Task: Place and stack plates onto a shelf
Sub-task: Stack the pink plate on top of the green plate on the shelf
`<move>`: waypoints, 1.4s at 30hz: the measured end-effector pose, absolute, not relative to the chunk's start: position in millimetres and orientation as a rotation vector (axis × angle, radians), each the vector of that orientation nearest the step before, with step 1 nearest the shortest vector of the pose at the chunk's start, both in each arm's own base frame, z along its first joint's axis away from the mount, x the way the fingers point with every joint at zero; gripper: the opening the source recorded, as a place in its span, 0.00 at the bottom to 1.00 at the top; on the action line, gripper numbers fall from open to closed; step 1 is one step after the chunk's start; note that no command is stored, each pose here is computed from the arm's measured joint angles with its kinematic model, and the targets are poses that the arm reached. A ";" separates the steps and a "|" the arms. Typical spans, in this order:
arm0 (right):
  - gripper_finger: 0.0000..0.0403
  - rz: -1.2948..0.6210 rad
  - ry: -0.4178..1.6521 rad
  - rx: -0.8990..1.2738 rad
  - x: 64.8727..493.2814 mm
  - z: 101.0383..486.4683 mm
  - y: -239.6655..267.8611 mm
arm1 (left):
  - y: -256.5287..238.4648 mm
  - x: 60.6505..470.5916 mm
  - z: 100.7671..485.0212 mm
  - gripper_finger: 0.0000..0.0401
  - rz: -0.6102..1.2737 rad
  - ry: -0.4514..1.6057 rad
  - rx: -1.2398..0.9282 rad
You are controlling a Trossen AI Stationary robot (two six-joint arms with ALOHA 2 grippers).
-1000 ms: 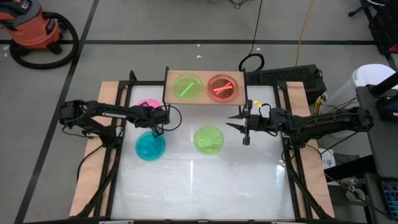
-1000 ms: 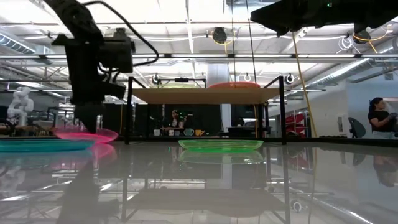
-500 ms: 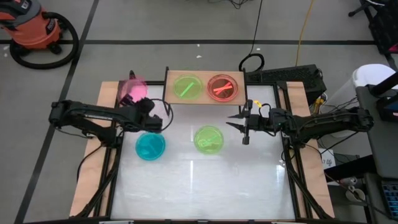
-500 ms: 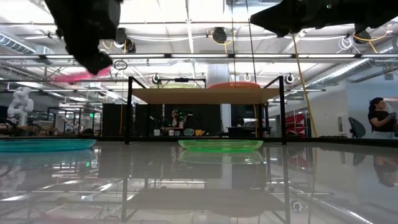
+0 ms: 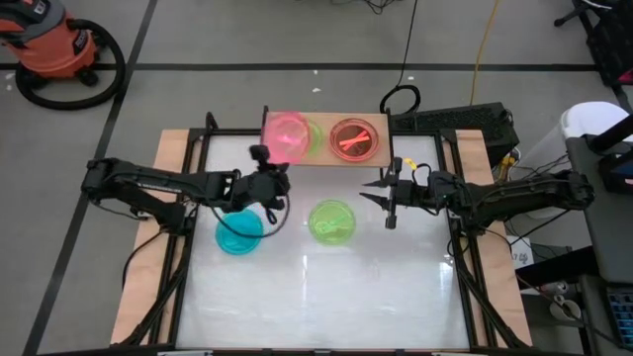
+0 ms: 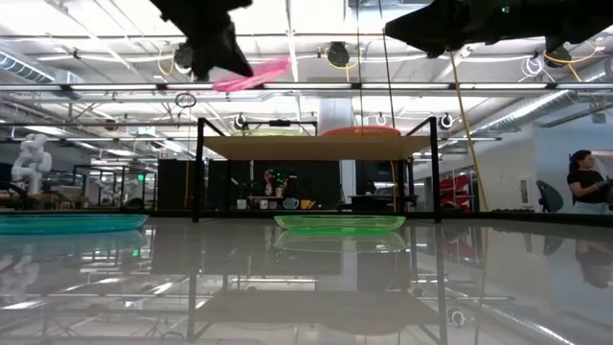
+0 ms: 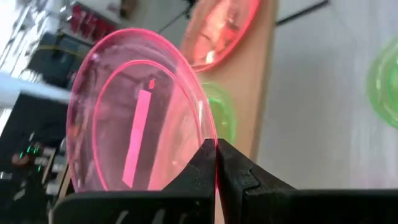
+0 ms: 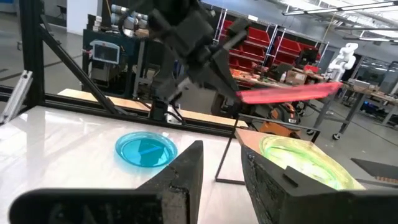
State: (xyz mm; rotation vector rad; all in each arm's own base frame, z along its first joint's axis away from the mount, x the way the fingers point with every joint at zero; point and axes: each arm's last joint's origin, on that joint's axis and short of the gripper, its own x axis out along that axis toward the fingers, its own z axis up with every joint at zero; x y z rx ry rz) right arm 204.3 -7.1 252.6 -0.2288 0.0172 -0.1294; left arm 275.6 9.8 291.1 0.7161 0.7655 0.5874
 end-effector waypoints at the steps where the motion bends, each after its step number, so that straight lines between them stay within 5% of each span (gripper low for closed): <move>1: 0.24 -0.128 0.017 -0.223 204.3 252.6 -7.1 | 11.5 279.0 288.2 0.00 0.563 0.775 0.731; 16: 0.24 -0.127 0.028 -0.229 204.3 251.5 -7.2 | 51.0 303.5 252.3 0.07 0.514 0.875 0.656; 26: 0.24 -0.126 0.034 -0.226 204.3 250.9 -7.2 | 52.9 304.4 255.0 0.33 0.596 0.841 0.623; 42: 0.24 -0.122 0.067 -0.224 204.2 247.8 -7.2 | 22.9 269.6 313.0 0.38 0.686 0.552 0.454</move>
